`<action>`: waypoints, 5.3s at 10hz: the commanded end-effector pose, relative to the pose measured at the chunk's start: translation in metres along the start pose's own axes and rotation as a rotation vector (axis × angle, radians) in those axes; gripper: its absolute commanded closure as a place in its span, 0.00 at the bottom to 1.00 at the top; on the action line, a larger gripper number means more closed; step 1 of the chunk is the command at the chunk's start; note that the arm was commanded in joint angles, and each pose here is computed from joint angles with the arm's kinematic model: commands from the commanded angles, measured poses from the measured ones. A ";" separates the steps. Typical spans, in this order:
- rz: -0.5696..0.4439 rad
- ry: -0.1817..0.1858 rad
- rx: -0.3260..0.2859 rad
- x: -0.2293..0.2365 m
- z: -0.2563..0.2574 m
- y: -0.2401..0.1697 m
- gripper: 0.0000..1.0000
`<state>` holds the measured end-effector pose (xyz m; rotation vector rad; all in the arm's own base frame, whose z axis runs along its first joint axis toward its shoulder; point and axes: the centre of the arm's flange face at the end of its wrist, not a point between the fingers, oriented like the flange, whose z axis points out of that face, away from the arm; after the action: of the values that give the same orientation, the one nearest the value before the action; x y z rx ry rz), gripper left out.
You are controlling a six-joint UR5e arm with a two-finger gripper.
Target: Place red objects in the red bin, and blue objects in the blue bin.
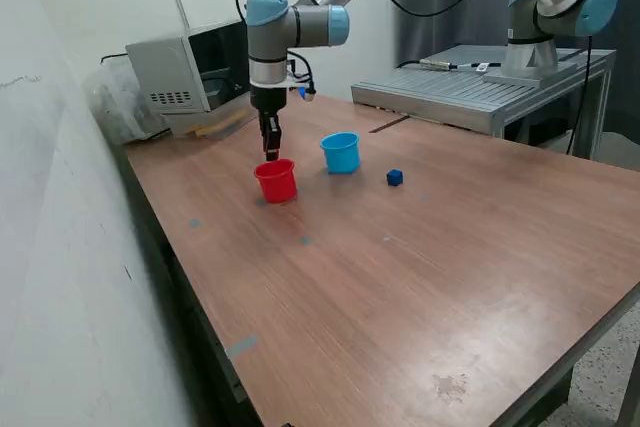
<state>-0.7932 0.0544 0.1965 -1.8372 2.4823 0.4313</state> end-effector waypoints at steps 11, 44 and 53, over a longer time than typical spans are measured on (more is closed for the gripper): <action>-0.056 0.017 -0.014 -0.007 -0.170 -0.129 0.00; -0.490 0.230 0.272 0.107 0.001 -0.223 0.00; -0.483 0.229 0.279 0.103 0.014 -0.214 0.00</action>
<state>-0.6216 -0.0966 0.1218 -2.3524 1.9665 -0.1455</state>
